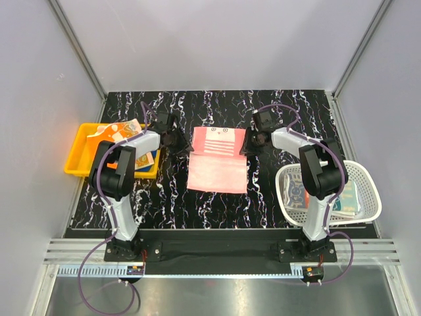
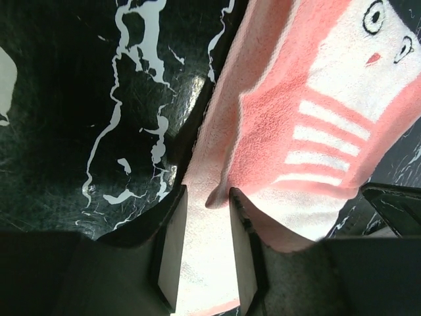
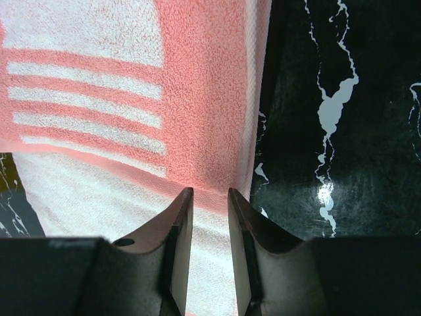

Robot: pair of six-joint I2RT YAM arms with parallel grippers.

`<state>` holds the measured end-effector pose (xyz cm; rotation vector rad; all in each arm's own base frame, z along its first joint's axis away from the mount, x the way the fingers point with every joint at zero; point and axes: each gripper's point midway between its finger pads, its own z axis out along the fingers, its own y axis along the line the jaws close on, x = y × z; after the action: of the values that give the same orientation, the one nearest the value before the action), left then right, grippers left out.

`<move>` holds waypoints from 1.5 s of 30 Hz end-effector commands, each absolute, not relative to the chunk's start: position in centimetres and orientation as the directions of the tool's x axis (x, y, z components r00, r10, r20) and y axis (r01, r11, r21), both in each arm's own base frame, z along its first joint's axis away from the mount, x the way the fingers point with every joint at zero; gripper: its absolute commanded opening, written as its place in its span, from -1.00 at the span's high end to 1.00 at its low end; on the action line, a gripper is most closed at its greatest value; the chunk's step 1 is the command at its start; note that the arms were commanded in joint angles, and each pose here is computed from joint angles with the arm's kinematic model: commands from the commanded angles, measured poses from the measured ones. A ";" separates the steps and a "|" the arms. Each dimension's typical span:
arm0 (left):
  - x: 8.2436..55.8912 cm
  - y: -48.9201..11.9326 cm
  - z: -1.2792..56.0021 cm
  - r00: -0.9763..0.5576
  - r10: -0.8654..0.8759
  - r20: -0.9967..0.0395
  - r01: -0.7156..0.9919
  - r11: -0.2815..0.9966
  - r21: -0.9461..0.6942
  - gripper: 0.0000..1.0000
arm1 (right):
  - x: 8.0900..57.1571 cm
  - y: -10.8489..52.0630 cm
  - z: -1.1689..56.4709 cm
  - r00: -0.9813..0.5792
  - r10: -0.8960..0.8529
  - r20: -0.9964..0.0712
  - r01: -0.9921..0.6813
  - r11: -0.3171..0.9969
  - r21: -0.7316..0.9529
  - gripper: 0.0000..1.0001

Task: Fold and stack the towels
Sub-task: Fold the towel

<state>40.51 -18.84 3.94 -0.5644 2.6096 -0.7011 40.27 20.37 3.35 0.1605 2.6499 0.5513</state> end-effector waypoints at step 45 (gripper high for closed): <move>42.8 -20.2 6.5 -0.853 -0.379 -0.357 -0.162 0.845 -0.509 1.00 | 41.5 19.6 7.1 -0.844 0.161 -0.512 0.028 0.966 0.256 1.00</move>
<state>41.34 -19.99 4.35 -0.4458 2.6306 -0.6567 40.20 19.09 3.21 0.1618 2.6525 0.3125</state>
